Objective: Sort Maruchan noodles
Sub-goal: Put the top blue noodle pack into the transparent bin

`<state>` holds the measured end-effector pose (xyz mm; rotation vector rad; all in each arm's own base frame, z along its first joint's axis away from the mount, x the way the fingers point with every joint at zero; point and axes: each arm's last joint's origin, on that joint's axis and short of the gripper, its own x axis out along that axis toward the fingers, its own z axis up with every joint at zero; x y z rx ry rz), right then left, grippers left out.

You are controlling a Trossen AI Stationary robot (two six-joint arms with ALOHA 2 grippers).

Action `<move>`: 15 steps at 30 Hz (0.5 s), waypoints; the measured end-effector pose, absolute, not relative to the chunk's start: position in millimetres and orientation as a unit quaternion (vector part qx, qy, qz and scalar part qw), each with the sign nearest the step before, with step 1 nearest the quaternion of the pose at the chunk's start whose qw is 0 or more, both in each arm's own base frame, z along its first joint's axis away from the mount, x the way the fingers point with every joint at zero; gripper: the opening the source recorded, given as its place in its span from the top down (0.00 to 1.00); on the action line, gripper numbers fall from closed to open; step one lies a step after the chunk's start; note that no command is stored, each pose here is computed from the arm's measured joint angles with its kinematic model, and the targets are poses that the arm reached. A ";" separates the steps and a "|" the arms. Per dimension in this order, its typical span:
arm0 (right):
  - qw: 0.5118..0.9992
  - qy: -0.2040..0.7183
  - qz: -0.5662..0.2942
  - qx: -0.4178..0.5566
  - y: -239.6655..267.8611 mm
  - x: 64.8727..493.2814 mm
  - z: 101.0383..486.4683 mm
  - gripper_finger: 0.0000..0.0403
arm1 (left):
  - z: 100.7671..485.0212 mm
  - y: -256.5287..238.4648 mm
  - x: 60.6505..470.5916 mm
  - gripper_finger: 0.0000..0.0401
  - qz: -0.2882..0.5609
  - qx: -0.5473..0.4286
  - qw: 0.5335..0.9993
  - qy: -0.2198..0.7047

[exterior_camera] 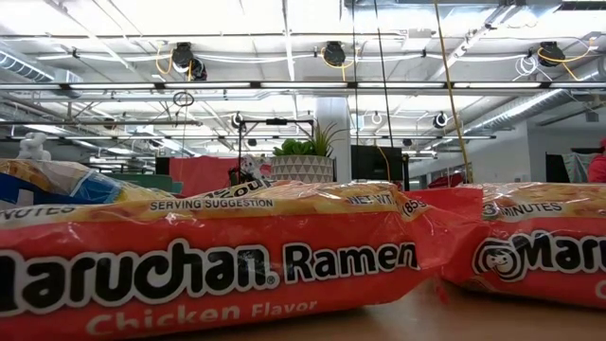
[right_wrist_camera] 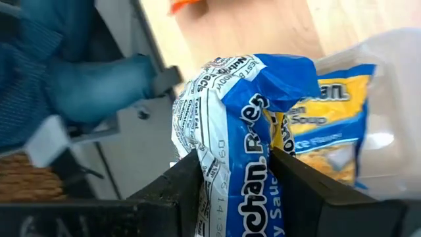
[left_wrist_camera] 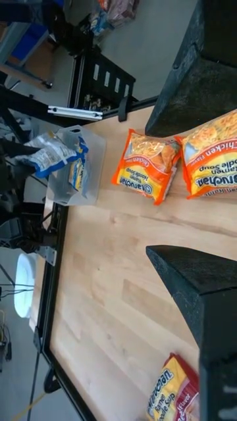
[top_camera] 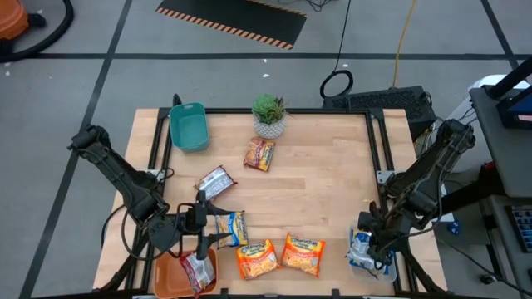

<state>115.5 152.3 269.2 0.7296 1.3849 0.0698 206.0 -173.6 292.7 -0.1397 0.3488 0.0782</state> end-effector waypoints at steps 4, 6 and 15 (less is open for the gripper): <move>0.703 0.641 0.027 0.306 153.1 115.4 264.4 0.63 | 292.5 -173.8 206.0 0.29 0.037 -0.070 0.982 0.174; 0.702 0.645 0.023 0.302 152.4 114.9 263.6 0.61 | 292.5 -173.8 206.0 0.29 0.037 -0.070 0.981 0.175; 0.692 0.668 -0.006 0.272 145.7 109.3 259.9 0.41 | 293.3 -174.1 206.3 0.29 0.035 -0.073 0.982 0.171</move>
